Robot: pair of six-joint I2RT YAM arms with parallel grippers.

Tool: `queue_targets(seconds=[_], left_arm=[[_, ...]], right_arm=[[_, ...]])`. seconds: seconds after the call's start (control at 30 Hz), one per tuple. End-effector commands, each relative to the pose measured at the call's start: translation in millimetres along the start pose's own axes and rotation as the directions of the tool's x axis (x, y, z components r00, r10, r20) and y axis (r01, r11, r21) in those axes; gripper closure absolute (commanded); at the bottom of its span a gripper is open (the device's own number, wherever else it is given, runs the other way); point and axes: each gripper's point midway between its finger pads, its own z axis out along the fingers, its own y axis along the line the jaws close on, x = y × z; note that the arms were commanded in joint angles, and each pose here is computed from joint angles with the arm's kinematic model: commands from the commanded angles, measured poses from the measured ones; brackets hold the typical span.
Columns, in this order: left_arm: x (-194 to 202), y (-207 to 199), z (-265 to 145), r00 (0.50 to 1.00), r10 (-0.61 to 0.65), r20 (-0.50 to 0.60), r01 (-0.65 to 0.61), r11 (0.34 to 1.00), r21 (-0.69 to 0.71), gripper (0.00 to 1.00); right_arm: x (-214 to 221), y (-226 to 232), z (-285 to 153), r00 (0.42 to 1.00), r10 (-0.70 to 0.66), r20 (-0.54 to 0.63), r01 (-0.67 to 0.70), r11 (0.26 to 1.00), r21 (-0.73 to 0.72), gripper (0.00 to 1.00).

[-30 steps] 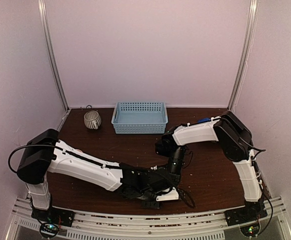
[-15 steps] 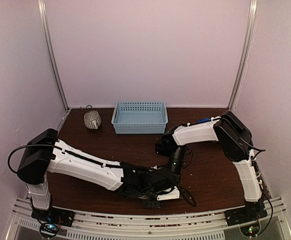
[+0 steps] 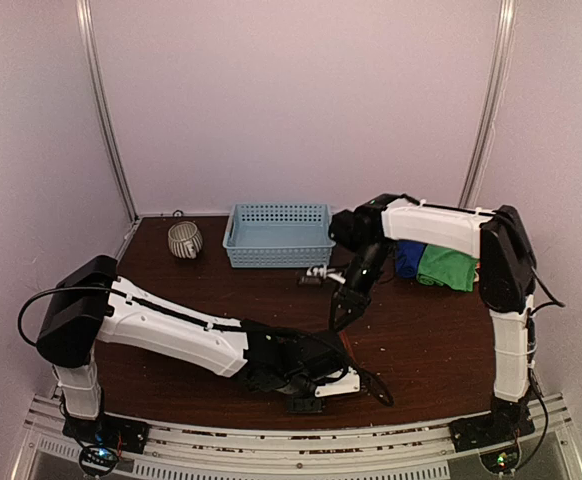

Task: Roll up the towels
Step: Roll the towel at the center of the board.

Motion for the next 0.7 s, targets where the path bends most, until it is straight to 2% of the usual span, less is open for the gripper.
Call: queue_targets(seconds=[0.0,0.07,0.13,0.2,0.27,0.3,0.37,0.4,0.43,0.5,0.6,0.67], left_arm=[[21.3,0.7,19.2,0.996,-0.084,-0.035,0.088,0.989,0.118,1.00],[20.0,3.7,19.2,0.988,-0.152,-0.013,0.151,0.965,0.215,1.00],[17.9,8.0,18.5,0.974,-0.225,0.005,0.213,0.927,0.308,1.00],[16.0,13.5,19.2,0.958,-0.287,0.015,0.261,0.889,0.376,1.00],[14.6,16.5,18.8,0.937,-0.348,0.021,0.300,0.837,0.458,1.00],[15.1,18.8,20.2,0.926,-0.378,0.017,0.323,0.812,0.487,1.00],[17.4,22.3,22.0,0.902,-0.431,0.000,0.362,0.758,0.543,1.00],[20.8,24.9,24.8,0.893,-0.449,-0.015,0.382,0.740,0.554,1.00],[26.9,30.0,30.1,0.885,-0.465,-0.035,0.407,0.734,0.544,1.00],[36.7,35.5,38.1,0.868,-0.493,-0.066,0.447,0.714,0.540,1.00],[44.2,35.6,44.8,0.825,-0.553,-0.114,0.499,0.619,0.607,1.00],[46.7,35.5,47.6,0.801,-0.583,-0.136,0.520,0.564,0.642,1.00]], right_arm=[[-17.5,13.4,-111.8,0.977,-0.053,0.209,0.009,0.979,0.204,0.64],[-19.9,24.8,-152.0,0.953,-0.105,0.285,0.009,0.948,0.317,0.63],[-27.3,32.1,-194.2,0.902,-0.176,0.394,-0.030,0.886,0.462,0.52],[-29.1,39.6,-234.9,0.806,-0.233,0.545,-0.145,0.814,0.562,0.42],[-23.1,56.2,-254.5,0.727,-0.327,0.603,-0.165,0.770,0.616,0.34],[-19.1,60.4,-263.3,0.698,-0.358,0.620,-0.193,0.740,0.645,0.28],[-7.8,64.3,-293.8,0.627,-0.407,0.664,-0.316,0.645,0.695,0.02],[0.5,62.3,-305.7,0.604,-0.422,0.677,-0.381,0.593,0.709,0.00],[5.7,59.6,-307.7,0.608,-0.419,0.674,-0.399,0.573,0.716,0.00],[3.5,60.6,-288.7,0.673,-0.404,0.619,-0.292,0.623,0.725,0.01],[3.5,81.9,-235.0,0.735,-0.441,0.514,-0.001,0.758,0.652,0.16],[7.4,81.1,-216.9,0.747,-0.428,0.509,0.029,0.786,0.618,0.23]])
